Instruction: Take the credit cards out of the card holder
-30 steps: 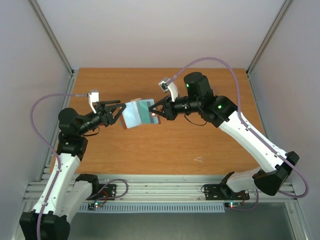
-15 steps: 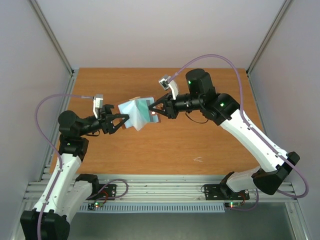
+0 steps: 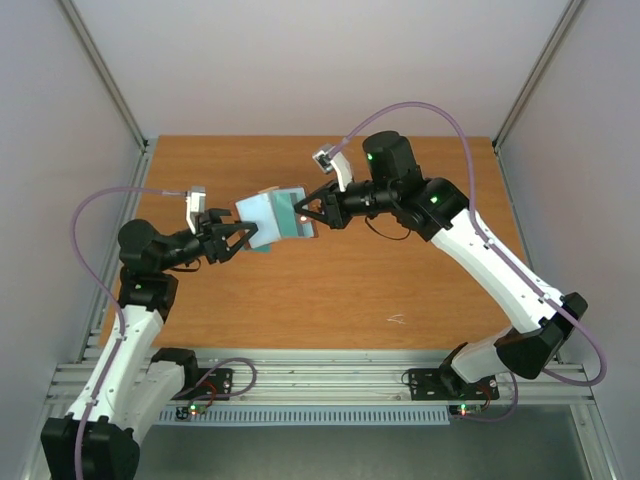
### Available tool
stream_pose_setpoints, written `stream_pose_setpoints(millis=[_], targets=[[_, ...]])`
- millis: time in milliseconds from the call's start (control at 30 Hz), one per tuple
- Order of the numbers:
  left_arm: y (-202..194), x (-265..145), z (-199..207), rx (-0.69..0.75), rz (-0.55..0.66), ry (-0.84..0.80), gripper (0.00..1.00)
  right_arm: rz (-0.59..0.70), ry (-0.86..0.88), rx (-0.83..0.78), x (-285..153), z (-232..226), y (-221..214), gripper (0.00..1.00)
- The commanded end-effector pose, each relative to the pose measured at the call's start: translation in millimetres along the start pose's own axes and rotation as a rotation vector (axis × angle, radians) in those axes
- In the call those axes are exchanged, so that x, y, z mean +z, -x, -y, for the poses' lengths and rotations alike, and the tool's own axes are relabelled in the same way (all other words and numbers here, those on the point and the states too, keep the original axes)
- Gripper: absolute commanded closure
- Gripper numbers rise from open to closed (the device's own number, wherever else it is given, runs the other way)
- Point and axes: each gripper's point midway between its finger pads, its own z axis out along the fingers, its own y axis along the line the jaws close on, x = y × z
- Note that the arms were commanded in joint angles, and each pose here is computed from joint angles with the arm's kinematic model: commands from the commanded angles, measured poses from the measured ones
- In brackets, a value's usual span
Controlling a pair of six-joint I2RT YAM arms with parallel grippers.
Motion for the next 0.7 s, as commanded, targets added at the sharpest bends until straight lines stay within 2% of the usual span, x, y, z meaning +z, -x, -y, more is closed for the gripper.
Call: stream_pose_setpoints(millis=[0,67,133,200,233,333,433,567,667], targets=[[5,1,-1,0.031,0.014,0.013,0.31,0.031,0.089,-0.033,2,-18,9,0.99],[5,2,1,0.038,0.010,0.005,0.45,0.027,0.118,-0.035,4,-21,9,0.98],[4,2,3,0.045,0.005,-0.003,0.71,0.019,0.107,-0.031,7,-18,9,0.90],[4,3,4,0.049,0.004,-0.005,0.93,0.021,0.000,-0.015,7,1,8,0.67],[4,3,1,0.043,0.007,0.004,0.99,0.029,-0.060,-0.007,4,10,7,0.62],[6,1,-15,0.012,0.044,0.091,1.00,0.063,-0.166,0.025,-11,30,7,0.49],[12,-6,-44,-0.053,0.105,0.263,1.00,0.075,-0.200,0.028,-26,32,6,0.41],[15,-12,-52,-0.007,0.091,0.358,1.00,0.063,-0.187,0.015,-36,21,5,0.43],[7,-10,-45,0.058,0.043,0.325,1.00,0.044,-0.011,0.014,-26,-4,3,0.48]])
